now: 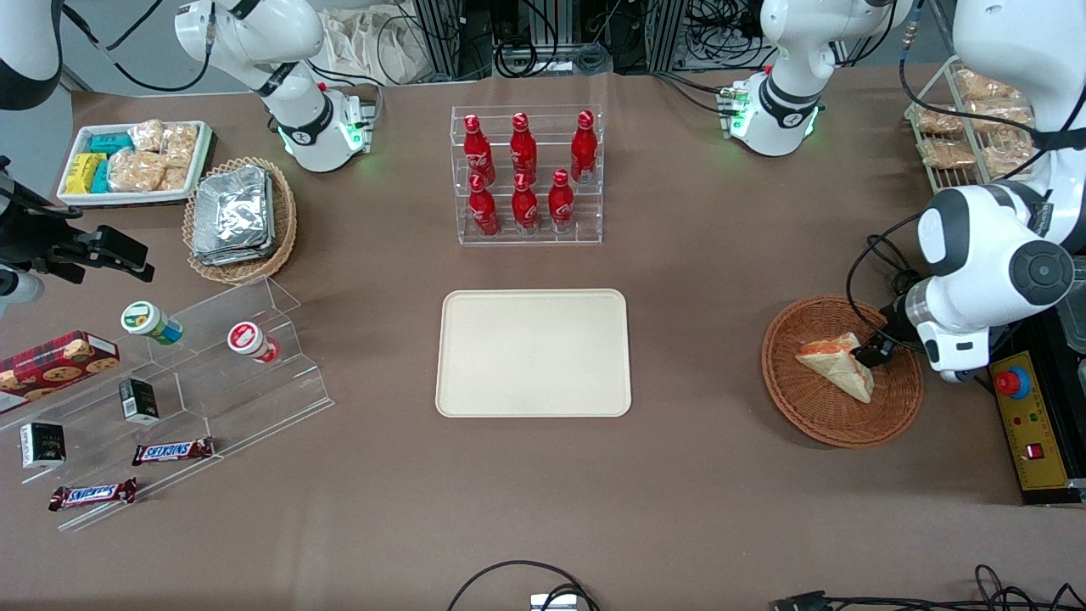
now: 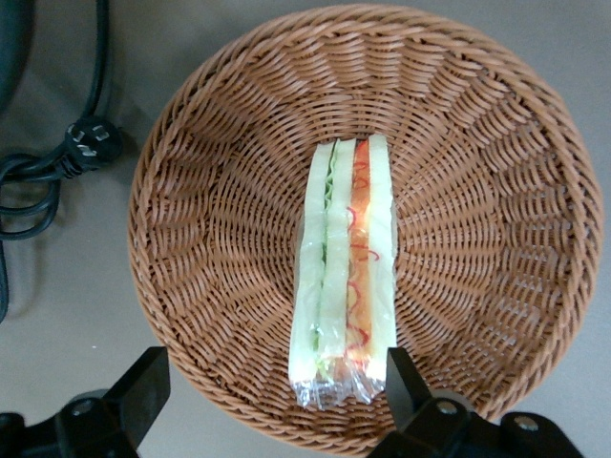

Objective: Place sandwich from basket to tray
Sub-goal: 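Lower the open left gripper around the sandwich's edge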

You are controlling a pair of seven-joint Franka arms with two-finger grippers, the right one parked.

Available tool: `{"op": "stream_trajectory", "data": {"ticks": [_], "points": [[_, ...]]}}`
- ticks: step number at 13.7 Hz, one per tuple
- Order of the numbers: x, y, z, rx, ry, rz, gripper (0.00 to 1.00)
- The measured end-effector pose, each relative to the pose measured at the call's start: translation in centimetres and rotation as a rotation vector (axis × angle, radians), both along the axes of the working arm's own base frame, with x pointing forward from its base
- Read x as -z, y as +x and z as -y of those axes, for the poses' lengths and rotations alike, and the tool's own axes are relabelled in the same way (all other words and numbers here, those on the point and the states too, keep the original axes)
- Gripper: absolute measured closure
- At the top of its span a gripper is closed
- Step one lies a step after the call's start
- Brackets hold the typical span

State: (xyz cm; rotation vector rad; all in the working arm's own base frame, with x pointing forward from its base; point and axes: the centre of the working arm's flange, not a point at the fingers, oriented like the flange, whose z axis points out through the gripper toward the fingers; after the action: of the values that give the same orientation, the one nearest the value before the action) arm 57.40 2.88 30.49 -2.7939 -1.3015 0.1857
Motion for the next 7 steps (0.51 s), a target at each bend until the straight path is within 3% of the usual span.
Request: {"op": "stream_trajectory", "data": {"ticks": [7], "points": [[5.9, 0.2, 0.1, -0.030, -0.007, -0.032, 0.00]]}}
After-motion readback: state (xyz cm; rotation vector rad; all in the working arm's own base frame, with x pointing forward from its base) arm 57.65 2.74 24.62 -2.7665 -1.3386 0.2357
